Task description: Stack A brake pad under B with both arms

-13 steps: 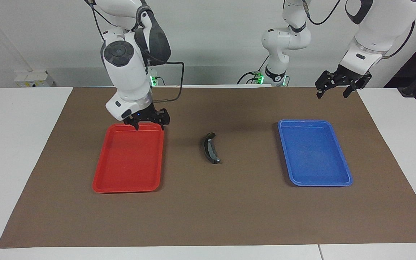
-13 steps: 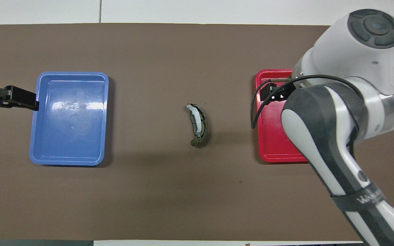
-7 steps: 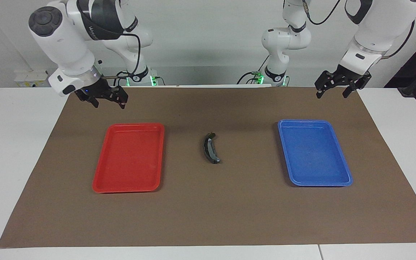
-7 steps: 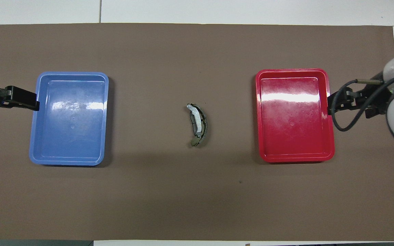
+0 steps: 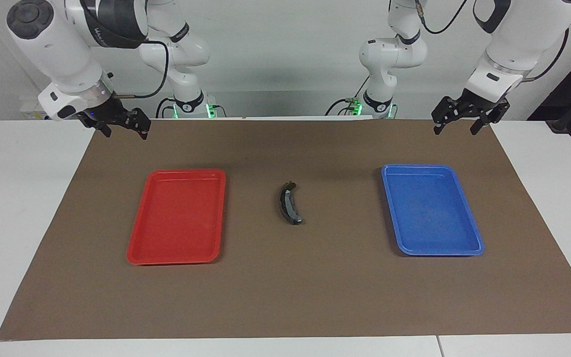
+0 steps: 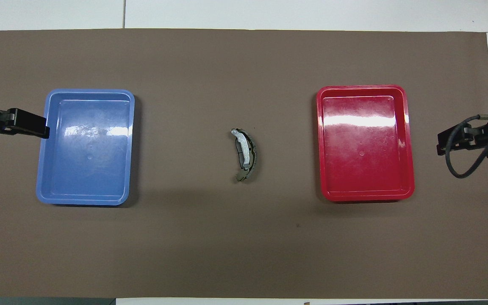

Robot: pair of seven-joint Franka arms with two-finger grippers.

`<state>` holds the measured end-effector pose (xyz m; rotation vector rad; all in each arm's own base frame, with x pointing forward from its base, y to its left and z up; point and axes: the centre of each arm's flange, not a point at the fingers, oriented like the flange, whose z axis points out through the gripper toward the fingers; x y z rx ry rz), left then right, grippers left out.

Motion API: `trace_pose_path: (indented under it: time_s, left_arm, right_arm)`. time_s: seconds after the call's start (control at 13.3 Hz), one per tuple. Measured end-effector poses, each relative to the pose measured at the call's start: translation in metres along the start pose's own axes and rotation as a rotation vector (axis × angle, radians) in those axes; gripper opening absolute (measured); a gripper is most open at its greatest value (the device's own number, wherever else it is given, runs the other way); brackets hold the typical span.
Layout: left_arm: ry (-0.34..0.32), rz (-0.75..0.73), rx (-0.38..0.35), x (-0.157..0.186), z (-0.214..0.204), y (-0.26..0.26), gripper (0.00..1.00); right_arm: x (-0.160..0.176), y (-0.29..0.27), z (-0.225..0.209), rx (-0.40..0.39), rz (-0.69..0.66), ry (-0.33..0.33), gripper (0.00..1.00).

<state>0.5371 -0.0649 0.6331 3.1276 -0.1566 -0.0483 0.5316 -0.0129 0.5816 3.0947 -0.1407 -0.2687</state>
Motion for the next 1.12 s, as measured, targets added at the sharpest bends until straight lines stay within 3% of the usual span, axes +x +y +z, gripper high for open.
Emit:
trace_pose_path:
  time_s: [1.12]
  left_arm:
    - [-0.015, -0.005, 0.000, 0.000, 0.007, -0.002, 1.00]
  right_arm:
    - [-0.007, 0.025, -0.025, 0.008, 0.007, 0.033, 1.00]
